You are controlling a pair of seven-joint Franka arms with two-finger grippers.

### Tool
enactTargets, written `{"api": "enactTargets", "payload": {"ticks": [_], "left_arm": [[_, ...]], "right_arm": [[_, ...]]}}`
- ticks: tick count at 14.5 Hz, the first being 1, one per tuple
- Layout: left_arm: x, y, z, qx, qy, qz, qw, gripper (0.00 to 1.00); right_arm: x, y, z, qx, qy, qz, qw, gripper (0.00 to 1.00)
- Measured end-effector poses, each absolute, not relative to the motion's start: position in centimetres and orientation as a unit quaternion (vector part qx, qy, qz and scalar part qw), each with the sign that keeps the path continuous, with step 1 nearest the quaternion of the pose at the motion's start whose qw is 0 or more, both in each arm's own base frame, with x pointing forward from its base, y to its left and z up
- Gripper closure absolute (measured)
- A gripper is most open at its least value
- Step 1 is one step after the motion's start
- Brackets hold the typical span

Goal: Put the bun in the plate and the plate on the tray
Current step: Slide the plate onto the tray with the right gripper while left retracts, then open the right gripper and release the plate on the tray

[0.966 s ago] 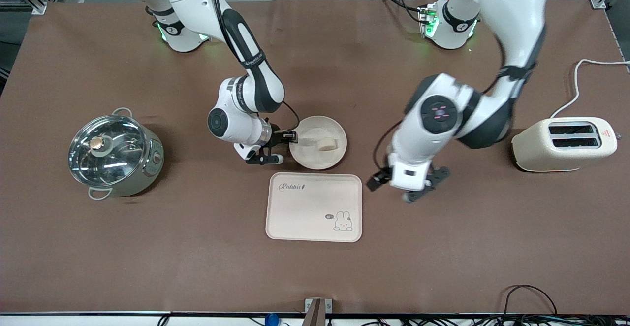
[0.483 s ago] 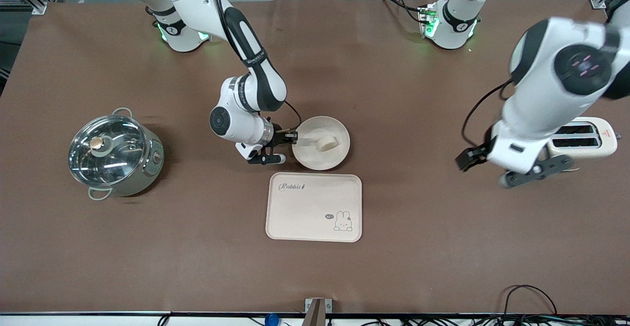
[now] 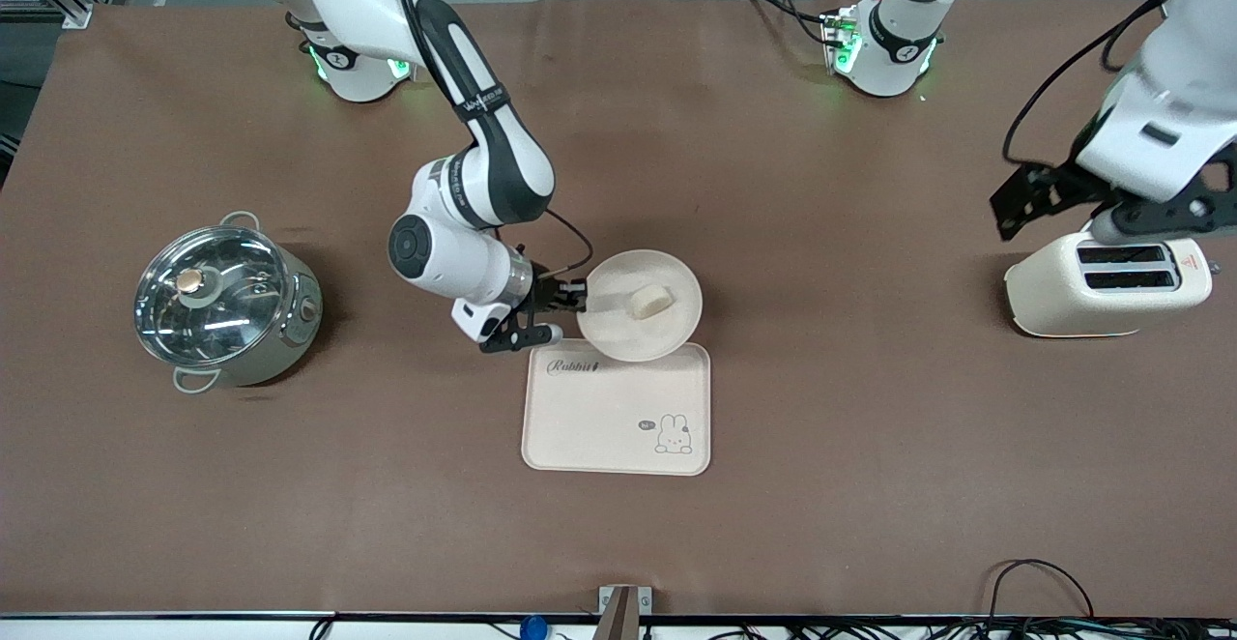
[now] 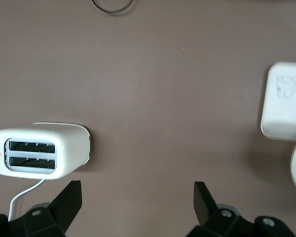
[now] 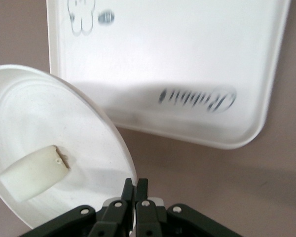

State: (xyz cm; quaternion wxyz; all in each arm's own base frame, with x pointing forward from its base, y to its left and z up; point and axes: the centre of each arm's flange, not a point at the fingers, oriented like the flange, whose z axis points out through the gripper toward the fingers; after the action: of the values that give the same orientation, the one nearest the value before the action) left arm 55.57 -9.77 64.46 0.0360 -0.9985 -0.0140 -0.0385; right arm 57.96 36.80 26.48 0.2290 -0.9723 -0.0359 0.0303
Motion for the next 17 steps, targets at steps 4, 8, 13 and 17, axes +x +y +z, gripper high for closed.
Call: {"api": "enactTargets", "payload": {"ticks": [4,8,13,17], "left_arm": [[53.3,-6.8,66.4,-1.000,0.002,-0.017,0.015,0.00],[52.7,-6.6,66.3,-1.000,0.011,-0.004,0.013,0.00],[52.6,-6.8,65.5,-1.000,0.012,0.009,0.011,0.00],[52.6,-7.1,65.2,-1.000,0.015,0.009,0.011,0.00]], "right_arm": [[62.6,34.8,25.6,-0.971,-0.025,0.076,0.224,0.96],[65.9,36.1,24.0,-0.972,0.025,0.086,0.216,0.96],[67.0,36.7,20.4,-0.974,0.044,0.090,0.202,0.96],[67.7,35.5,20.1,-0.975,0.055,0.087,0.198,0.96]]}}
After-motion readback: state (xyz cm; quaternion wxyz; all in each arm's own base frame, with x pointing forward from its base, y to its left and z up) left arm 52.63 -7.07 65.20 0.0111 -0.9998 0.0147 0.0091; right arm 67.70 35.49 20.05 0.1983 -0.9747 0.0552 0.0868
